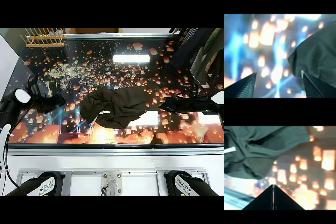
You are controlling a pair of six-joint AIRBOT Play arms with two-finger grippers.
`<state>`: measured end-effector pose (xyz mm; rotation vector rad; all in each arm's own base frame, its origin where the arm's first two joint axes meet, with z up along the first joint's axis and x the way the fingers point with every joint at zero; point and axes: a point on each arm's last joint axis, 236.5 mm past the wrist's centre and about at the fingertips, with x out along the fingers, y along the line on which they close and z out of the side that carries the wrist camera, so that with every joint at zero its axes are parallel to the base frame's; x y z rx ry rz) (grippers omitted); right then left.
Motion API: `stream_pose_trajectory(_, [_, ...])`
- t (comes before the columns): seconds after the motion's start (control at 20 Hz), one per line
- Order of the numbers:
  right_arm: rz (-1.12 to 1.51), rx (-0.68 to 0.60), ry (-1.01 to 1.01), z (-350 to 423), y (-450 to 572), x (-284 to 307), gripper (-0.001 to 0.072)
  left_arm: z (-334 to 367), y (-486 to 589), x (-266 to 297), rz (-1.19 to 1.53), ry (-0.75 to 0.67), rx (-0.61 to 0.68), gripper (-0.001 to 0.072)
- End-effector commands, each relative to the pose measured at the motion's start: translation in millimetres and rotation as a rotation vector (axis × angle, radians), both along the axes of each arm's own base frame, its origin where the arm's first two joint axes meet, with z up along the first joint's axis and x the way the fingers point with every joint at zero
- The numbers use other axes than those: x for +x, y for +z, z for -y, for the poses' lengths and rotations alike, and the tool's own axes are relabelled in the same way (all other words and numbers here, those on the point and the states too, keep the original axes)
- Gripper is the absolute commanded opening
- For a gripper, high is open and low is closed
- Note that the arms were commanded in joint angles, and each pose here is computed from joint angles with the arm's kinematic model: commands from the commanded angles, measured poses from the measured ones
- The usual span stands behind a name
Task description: Fold the clothes and pants, and hang the long-sleeved shirts on hangers.
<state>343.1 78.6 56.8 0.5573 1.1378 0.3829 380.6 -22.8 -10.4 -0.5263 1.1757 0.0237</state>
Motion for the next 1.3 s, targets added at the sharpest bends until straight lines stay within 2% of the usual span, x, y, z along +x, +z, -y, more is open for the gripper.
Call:
stream_pose_trajectory(0.0, [-0.021, 0.127, -0.012, -18.3, 5.0, 7.7, 0.0012, 14.7, -43.5, -13.9, -0.108, 0.188, -0.293, 0.0614])
stream_pose_trajectory(0.1, [-0.023, 0.143, -0.014, -20.3, 5.9, 8.8, 0.0011, 33.3, -65.9, -14.4, -0.163, 0.179, -0.357, 0.0614])
stream_pose_trajectory(0.55, [-0.023, 0.142, -0.014, -20.1, 5.8, 8.7, 0.0008, 107.6, -104.6, 15.1, -0.29, -0.015, -0.371, 0.0614])
stream_pose_trajectory(0.8, [-0.023, 0.14, -0.015, -19.8, 5.6, 8.9, 0.0004, 133.6, -112.3, 20.1, -0.314, -0.074, -0.369, 0.0611])
stream_pose_trajectory(0.85, [-0.018, 0.131, -0.022, -17.6, 4.2, 10.9, 0.0004, 134.9, -110.0, 23.8, -0.3, -0.077, -0.366, 0.0437])
stream_pose_trajectory(0.9, [-0.006, 0.116, -0.041, -12.9, 1.4, 16.6, 0.0004, 135.4, -105.2, 29.5, -0.284, -0.083, -0.366, 0.0056])
stream_pose_trajectory(0.95, [0.011, 0.085, -0.068, -4.8, -3.9, 24.7, 0.0004, 135.2, -97.8, 36.7, -0.26, -0.099, -0.365, 0.001])
stream_pose_trajectory(1.05, [0.058, -0.008, -0.14, 22.0, -21.1, 48.6, 0.0007, 132.7, -78.7, 49.1, -0.217, -0.156, -0.368, 0.001])
stream_pose_trajectory(1.1, [0.105, -0.073, -0.151, 37.7, -31.3, 63.8, 0.0073, 132.8, -67.6, 53.7, -0.196, -0.197, -0.369, 0.001])
stream_pose_trajectory(1.15, [0.131, -0.102, -0.167, 47.7, -39.7, 78.0, 0.0306, 133.3, -57.5, 57.3, -0.178, -0.231, -0.37, 0.001])
stream_pose_trajectory(1.2, [0.13, -0.113, -0.187, 54.4, -49.8, 90.7, 0.0456, 135.6, -48.3, 59.9, -0.164, -0.263, -0.37, 0.001])
stream_pose_trajectory(1.25, [0.109, -0.113, -0.192, 58.0, -63.1, 101.5, 0.0474, 135.4, -40.3, 63.7, -0.149, -0.286, -0.361, 0.001])
